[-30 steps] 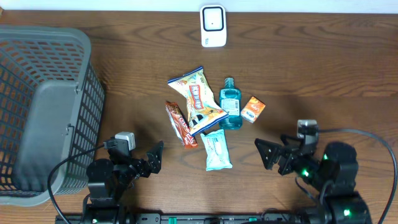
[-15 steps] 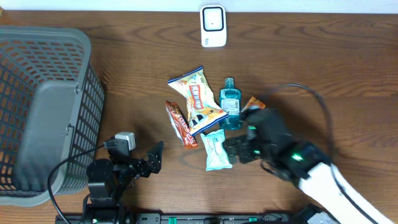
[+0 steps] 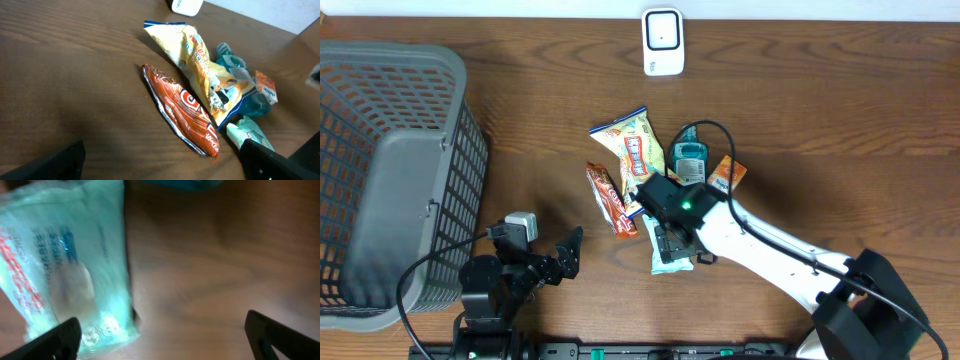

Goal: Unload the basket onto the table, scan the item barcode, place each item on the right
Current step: 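Reach the right gripper down onto the mint-green wipes packet, then close the right gripper on the wipes packet and lift it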

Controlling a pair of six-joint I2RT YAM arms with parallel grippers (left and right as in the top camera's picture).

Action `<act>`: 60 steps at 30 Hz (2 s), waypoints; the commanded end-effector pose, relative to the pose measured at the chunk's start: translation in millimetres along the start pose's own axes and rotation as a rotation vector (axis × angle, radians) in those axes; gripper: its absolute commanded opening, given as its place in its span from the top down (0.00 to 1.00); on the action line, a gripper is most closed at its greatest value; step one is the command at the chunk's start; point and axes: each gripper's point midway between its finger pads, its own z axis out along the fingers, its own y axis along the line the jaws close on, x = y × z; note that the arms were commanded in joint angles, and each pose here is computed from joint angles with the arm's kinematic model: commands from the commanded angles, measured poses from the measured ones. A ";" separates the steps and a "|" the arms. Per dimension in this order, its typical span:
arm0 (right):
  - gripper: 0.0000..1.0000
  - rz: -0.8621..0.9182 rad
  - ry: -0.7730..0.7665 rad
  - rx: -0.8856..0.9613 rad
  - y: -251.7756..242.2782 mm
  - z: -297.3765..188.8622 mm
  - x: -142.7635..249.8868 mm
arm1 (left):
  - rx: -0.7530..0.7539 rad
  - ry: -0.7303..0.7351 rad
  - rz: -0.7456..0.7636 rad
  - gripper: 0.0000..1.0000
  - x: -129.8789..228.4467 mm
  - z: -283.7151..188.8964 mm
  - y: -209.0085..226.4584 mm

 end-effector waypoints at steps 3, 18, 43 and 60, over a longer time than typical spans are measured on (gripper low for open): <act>0.01 0.040 -0.078 -0.070 13.9 -58.5 -30.0 | 0.002 0.044 -0.026 0.02 13.6 2.0 1.7; 0.01 -0.025 -0.062 -0.001 57.4 1.6 -34.6 | 0.002 0.044 -0.026 0.02 13.6 2.0 1.7; 0.51 -0.007 0.033 0.217 29.3 37.5 -16.6 | 0.002 0.044 -0.026 0.01 13.6 2.0 1.7; 0.51 -0.023 0.011 0.308 11.2 38.2 -16.6 | 0.002 0.044 -0.026 0.02 13.6 2.0 1.7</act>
